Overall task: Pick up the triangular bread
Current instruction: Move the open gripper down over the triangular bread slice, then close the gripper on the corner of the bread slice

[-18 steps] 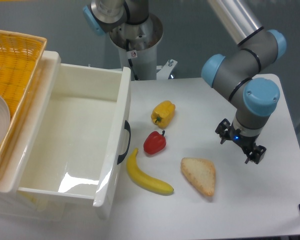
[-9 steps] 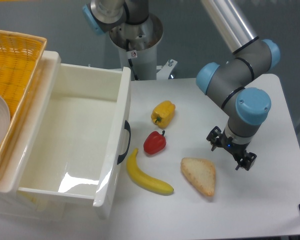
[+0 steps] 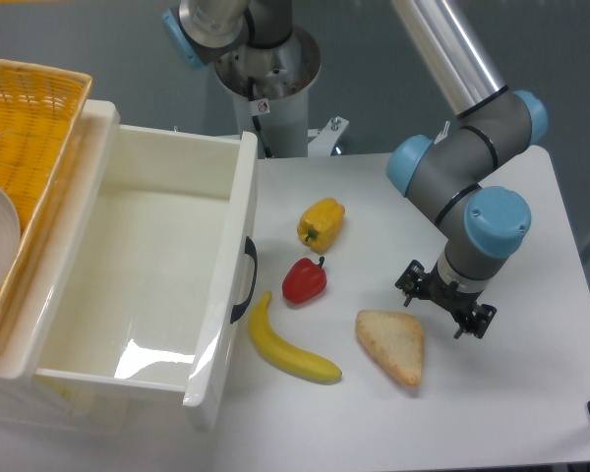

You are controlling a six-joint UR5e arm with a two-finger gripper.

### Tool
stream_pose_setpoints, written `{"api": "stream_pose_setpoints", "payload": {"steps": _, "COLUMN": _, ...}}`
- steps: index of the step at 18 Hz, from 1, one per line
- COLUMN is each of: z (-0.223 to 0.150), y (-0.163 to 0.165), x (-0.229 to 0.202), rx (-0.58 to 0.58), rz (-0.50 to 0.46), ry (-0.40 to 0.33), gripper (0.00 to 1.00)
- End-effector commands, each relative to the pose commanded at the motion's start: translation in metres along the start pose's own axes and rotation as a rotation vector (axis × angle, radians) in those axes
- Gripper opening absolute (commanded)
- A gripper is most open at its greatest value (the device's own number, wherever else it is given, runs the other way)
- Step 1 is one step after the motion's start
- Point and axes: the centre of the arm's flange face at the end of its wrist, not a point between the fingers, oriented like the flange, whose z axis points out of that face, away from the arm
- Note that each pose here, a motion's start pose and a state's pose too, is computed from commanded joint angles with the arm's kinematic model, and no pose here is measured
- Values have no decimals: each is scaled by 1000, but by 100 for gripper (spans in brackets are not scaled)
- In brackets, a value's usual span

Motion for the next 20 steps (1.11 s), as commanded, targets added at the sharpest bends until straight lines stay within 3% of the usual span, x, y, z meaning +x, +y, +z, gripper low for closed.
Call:
{"api": "stream_pose_setpoints", "payload": {"steps": 7, "z": 5, "y": 15, "x": -3, "rx": 22, "rz": 70, "ry": 23, "gripper": 95}}
{"api": "stream_pose_setpoints", "payload": {"steps": 13, "z": 3, "y": 19, "x": -5, "rx": 43, "rz": 62, "ry": 25, "gripper": 55}}
{"api": "stream_pose_setpoints", "payload": {"steps": 20, "z": 3, "y": 5, "x": 2, "rx": 68, "rz": 81, "ry": 33, "gripper": 35}}
